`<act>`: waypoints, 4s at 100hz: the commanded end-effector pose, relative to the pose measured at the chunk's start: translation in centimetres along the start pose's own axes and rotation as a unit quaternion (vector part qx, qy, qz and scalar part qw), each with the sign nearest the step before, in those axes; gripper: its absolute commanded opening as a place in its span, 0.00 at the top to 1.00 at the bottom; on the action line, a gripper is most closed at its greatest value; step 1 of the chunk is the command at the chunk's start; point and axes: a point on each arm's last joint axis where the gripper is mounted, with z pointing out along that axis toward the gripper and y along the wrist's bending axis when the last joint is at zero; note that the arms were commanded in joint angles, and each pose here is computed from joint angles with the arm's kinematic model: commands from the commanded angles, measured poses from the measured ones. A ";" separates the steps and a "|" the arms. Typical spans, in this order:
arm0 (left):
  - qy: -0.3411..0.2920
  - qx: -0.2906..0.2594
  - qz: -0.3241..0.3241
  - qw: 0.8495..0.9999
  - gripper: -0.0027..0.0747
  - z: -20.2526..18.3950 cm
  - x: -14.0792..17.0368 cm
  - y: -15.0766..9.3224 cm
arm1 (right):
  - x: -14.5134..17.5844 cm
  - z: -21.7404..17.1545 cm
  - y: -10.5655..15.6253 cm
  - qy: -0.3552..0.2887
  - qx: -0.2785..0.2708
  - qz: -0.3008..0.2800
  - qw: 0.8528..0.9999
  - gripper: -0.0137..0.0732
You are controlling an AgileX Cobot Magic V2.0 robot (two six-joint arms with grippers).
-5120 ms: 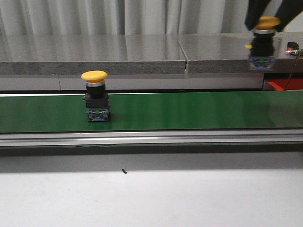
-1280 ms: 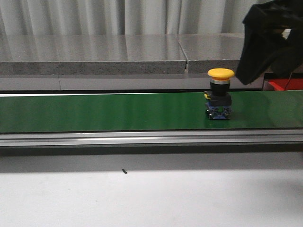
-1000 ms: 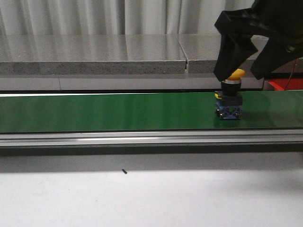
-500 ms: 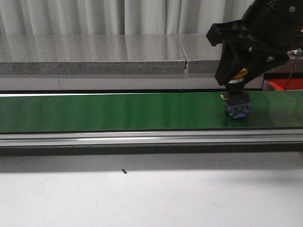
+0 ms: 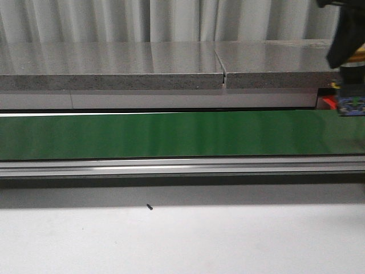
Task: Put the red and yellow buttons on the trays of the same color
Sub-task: 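Lower the yellow button into the yellow tray and open the right gripper, then raise the right gripper back over the belt end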
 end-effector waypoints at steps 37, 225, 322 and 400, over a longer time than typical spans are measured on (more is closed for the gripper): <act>-0.042 0.009 -0.007 0.999 0.99 -0.4 -1.3 -0.2 | 1.0 -7.1 -9.8 -0.104 0.152 0.144 0.972 0.59; -0.042 0.009 -0.007 0.999 0.99 -0.4 -1.3 -0.2 | 4.8 -2.0 -18.1 -0.110 0.234 0.245 0.934 0.21; -0.042 0.009 -0.007 0.999 0.99 -0.4 -1.3 -0.2 | 4.1 -7.8 -5.7 -0.173 0.094 -0.069 0.978 0.91; -0.042 0.009 -0.007 0.999 0.99 -0.4 -1.3 -0.2 | 11.9 -11.5 -5.4 -0.290 0.080 -0.099 0.949 0.92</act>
